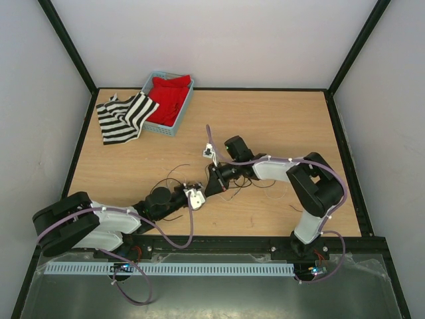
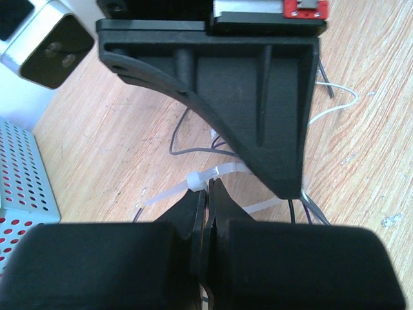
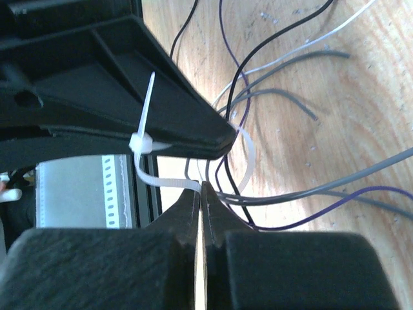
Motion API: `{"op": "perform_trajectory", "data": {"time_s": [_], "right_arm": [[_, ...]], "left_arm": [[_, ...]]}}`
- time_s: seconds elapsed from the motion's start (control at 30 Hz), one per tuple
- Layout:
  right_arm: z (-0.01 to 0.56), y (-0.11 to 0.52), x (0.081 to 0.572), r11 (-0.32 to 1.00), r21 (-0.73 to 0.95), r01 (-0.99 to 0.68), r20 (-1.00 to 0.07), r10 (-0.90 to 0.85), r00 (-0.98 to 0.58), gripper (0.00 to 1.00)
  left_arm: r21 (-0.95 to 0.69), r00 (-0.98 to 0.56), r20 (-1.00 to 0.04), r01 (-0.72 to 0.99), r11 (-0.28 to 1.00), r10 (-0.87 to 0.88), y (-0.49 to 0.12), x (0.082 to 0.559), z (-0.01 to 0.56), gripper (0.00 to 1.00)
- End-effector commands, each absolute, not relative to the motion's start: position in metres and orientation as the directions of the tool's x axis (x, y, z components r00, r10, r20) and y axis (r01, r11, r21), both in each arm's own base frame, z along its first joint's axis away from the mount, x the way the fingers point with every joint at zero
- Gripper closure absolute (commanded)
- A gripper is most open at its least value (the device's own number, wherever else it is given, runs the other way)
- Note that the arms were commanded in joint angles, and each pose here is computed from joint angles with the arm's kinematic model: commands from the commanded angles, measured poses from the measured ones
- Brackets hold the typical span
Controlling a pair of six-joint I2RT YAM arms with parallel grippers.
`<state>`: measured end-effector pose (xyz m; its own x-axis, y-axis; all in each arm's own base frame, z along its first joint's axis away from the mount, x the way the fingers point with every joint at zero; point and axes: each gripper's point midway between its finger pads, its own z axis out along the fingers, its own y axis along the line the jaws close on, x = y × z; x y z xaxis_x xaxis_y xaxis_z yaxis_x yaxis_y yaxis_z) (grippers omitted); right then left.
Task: Zip-tie the wires
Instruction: Tie the cable at the center of the board.
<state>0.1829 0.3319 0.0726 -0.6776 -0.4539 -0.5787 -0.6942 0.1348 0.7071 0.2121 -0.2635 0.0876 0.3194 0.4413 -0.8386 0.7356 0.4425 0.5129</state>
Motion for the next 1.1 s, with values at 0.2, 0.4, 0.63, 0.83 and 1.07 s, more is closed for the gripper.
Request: {"op": "perform_trajectory", "data": {"time_s": [0.2,0.4,0.63,0.83,1.07], "right_arm": [[0.092,0.328,0.173,0.057,0.671,-0.739,-0.661,-0.405,-0.632,0.82],[0.096,0.328,0.173,0.050,0.657,-0.752,-0.679,-0.394,-0.620,0.68],[0.100,0.327,0.175,0.054,0.639,-0.767,-0.696,-0.385,-0.607,0.58],[0.104,0.325,0.184,0.105,0.596,-0.796,-0.710,-0.396,-0.583,0.52],[0.122,0.327,0.201,0.167,0.552,-0.817,-0.730,-0.377,-0.570,0.45]], "left_arm": [[0.475,0.308,-0.867,0.748,0.463,0.392,-0.275,0.215,0.100,1.00],[0.469,0.303,-0.869,0.755,0.458,0.390,-0.278,0.215,0.098,1.00],[0.455,0.293,-0.876,0.767,0.453,0.383,-0.279,0.214,0.096,1.00],[0.434,0.280,-0.885,0.786,0.441,0.372,-0.276,0.211,0.092,1.00],[0.419,0.271,-0.892,0.797,0.434,0.362,-0.274,0.208,0.089,1.00]]}}
